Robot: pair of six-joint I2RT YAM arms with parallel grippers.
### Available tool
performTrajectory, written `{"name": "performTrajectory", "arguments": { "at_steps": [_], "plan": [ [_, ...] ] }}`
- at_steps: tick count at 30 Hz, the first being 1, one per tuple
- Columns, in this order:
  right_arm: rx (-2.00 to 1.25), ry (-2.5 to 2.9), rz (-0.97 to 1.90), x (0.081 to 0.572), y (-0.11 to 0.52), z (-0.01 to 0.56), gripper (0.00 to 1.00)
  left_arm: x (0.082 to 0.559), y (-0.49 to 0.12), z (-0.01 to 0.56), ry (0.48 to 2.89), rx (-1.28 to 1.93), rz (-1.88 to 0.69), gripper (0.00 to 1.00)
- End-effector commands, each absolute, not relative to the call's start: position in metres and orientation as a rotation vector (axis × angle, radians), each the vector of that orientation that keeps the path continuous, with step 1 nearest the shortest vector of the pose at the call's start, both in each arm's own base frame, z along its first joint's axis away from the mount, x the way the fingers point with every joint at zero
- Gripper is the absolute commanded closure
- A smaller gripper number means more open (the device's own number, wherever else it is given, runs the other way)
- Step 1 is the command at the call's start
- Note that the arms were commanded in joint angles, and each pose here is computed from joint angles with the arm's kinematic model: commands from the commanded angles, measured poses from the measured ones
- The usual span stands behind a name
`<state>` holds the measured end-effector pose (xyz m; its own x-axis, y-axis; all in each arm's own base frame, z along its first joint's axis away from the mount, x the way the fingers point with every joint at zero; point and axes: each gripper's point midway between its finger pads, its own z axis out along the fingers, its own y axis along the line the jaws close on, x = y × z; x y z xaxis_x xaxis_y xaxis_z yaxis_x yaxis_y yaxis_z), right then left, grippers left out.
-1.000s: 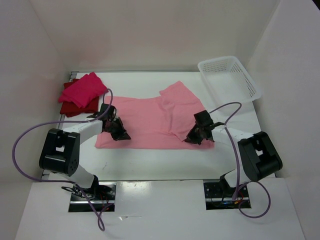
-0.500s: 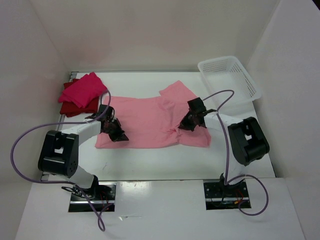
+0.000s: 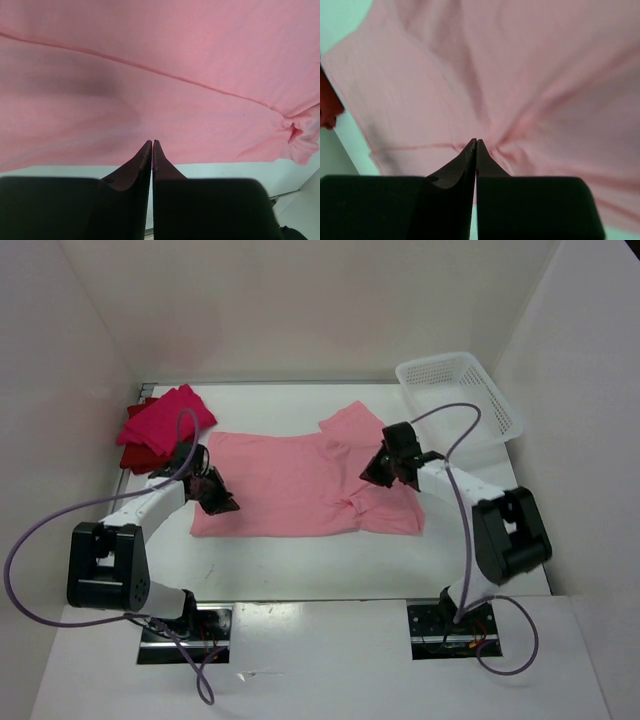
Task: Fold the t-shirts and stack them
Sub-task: Fold the flattened tshirt in 1/3 of the way
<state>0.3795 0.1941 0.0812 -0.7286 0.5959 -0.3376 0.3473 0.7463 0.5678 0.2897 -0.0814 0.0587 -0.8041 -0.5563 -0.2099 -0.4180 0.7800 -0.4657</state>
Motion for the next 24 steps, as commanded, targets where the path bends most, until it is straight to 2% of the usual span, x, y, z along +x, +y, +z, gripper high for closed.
{"name": "performTrajectory", "arguments": {
  "at_steps": [1, 4, 6, 8, 12, 24],
  "plan": [
    [0.724, 2.441, 0.607, 0.335, 0.17, 0.081, 0.96, 0.29, -0.082, 0.061, 2.638, -0.706, -0.554, 0.93],
    [0.744, 2.52, 0.616, 0.307, 0.168, 0.052, 0.91, 0.287, -0.077, 0.045, 2.653, -0.817, -0.641, 0.93],
    [0.731, 2.551, 0.622, 0.297, 0.172, 0.046, 0.84, 0.288, -0.07, 0.032, 2.664, -0.89, -0.673, 0.93],
    [0.706, 2.565, 0.63, 0.293, 0.174, 0.043, 0.73, 0.288, -0.06, 0.025, 2.665, -0.948, -0.661, 0.94],
    [0.688, 2.592, 0.649, 0.288, 0.177, 0.037, 0.66, 0.287, -0.036, 0.016, 2.644, -1.028, -0.592, 0.95],
    [0.621, 2.64, 0.733, 0.288, 0.2, 0.031, 0.65, 0.283, -0.011, 0.007, 2.627, -1.132, -0.532, 0.97]
  ]
}}
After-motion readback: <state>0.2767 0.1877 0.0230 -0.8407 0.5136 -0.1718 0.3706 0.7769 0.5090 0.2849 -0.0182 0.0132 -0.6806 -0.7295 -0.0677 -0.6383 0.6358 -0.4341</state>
